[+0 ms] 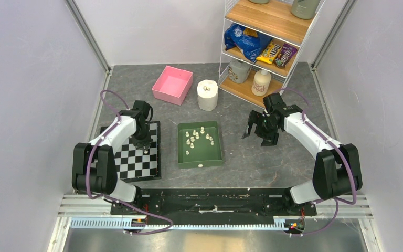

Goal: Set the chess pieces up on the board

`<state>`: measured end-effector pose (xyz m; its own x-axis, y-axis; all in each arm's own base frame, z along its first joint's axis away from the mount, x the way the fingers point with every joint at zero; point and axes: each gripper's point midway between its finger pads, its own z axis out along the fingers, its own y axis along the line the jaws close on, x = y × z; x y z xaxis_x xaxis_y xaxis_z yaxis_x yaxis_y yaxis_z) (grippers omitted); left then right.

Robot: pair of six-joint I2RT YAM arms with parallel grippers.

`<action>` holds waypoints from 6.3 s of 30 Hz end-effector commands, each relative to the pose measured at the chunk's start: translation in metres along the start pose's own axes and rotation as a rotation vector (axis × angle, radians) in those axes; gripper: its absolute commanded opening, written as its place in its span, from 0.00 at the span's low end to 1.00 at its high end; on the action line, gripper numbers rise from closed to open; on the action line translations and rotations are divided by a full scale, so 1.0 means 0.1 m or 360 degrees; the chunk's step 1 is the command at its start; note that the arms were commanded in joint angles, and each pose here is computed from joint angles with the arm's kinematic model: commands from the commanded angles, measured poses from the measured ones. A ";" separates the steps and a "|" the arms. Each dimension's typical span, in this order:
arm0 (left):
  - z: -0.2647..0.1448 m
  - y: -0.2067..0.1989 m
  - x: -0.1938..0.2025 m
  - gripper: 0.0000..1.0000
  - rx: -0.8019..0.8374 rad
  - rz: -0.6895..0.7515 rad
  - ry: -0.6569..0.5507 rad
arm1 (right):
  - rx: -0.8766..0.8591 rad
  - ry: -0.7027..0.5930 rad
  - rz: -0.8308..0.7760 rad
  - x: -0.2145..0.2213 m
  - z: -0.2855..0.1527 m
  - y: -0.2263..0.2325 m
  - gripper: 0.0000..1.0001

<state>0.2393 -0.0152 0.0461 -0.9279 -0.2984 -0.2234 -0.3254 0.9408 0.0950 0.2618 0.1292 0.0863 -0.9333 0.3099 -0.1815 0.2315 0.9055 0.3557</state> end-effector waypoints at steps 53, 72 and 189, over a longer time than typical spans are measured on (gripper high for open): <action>-0.95 -2.88 0.37 0.49 0.0817 0.0457 -0.0440 | -0.0009 -0.0046 -0.0029 -0.02 -0.06 0.01 0.99; -0.55 -2.97 0.37 0.36 0.0677 0.0351 -0.0466 | -0.0003 -0.0047 -0.0053 -0.01 -0.08 -0.01 0.99; -0.06 0.05 0.28 0.02 0.0030 -0.0703 -0.0395 | 0.0002 -0.0001 -0.0056 0.01 0.01 -0.02 0.99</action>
<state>0.2031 -0.0192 0.0467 -0.6439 -0.6173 -0.4521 -0.6708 0.7396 -0.0544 0.2574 0.1265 0.0823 -0.9406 0.2900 -0.1764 0.2182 0.9147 0.3402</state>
